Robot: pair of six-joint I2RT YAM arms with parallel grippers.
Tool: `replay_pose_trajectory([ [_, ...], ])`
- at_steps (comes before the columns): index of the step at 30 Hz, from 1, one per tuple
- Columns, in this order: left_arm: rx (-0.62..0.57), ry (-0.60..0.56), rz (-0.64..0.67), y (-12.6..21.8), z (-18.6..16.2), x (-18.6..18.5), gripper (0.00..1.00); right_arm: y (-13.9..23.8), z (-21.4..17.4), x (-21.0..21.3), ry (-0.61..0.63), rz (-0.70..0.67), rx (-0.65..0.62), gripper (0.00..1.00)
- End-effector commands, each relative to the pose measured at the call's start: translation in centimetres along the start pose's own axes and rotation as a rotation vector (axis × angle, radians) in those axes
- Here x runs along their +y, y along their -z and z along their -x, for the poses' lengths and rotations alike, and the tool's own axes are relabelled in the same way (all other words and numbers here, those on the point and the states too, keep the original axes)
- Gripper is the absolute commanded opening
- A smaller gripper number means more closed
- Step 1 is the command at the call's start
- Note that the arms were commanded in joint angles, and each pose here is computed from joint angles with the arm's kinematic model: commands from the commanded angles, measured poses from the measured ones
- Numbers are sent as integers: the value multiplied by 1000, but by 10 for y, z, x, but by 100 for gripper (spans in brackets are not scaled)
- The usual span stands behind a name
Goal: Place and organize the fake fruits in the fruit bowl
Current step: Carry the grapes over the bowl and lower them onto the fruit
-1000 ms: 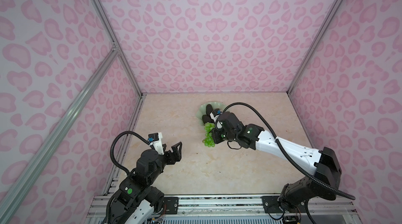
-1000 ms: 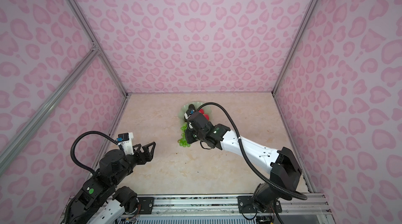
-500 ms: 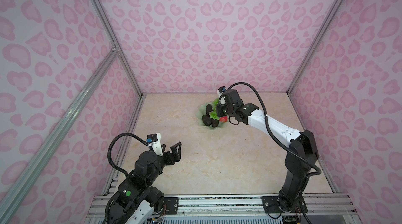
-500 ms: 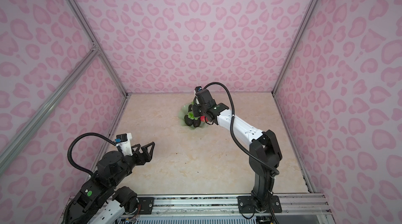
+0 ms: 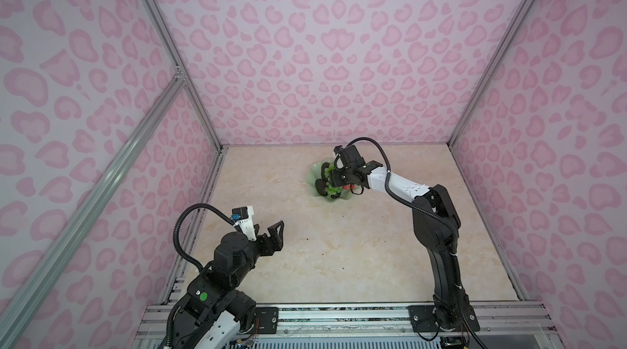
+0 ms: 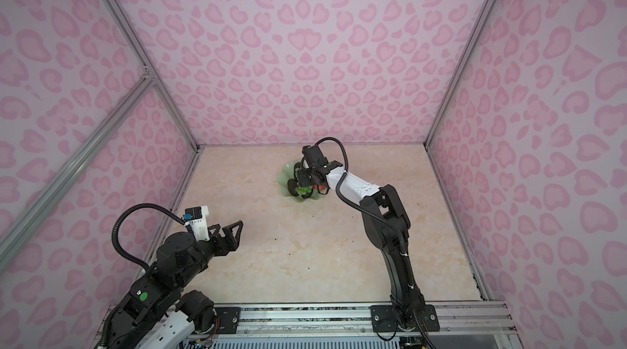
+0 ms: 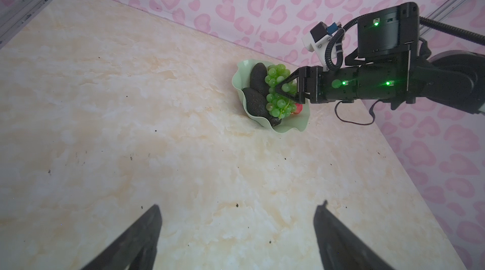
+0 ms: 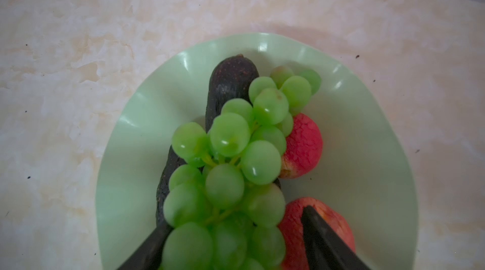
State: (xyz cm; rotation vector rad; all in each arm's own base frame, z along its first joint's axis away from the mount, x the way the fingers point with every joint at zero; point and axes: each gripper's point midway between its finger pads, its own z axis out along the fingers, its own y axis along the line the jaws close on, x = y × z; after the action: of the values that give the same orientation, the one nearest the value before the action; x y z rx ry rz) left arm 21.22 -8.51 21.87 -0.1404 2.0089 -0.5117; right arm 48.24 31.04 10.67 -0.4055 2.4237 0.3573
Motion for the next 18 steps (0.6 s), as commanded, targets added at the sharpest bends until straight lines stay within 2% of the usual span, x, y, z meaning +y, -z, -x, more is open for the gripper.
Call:
replay_pose_trajectory([
  [1, -43, -13, -12, 0, 12, -5, 92, 11, 15, 5, 10, 23, -61, 92],
  [2, -44, -13, -12, -1, 13, -5, 92, 16, 20, 6, 11, 24, -77, 98],
  [3, -42, -15, -12, -2, 13, -6, 92, 23, 27, 6, 13, 22, -95, 99],
  [9, -56, -36, -10, -8, 18, -8, 92, 74, 60, 11, 16, 56, -205, 99],
  [13, -75, -58, -2, -14, 24, -10, 93, 104, 64, 10, 19, 63, -272, 99],
  [18, -50, -87, 5, -21, 25, -13, 93, 95, 58, -7, -4, 36, -261, 99],
])
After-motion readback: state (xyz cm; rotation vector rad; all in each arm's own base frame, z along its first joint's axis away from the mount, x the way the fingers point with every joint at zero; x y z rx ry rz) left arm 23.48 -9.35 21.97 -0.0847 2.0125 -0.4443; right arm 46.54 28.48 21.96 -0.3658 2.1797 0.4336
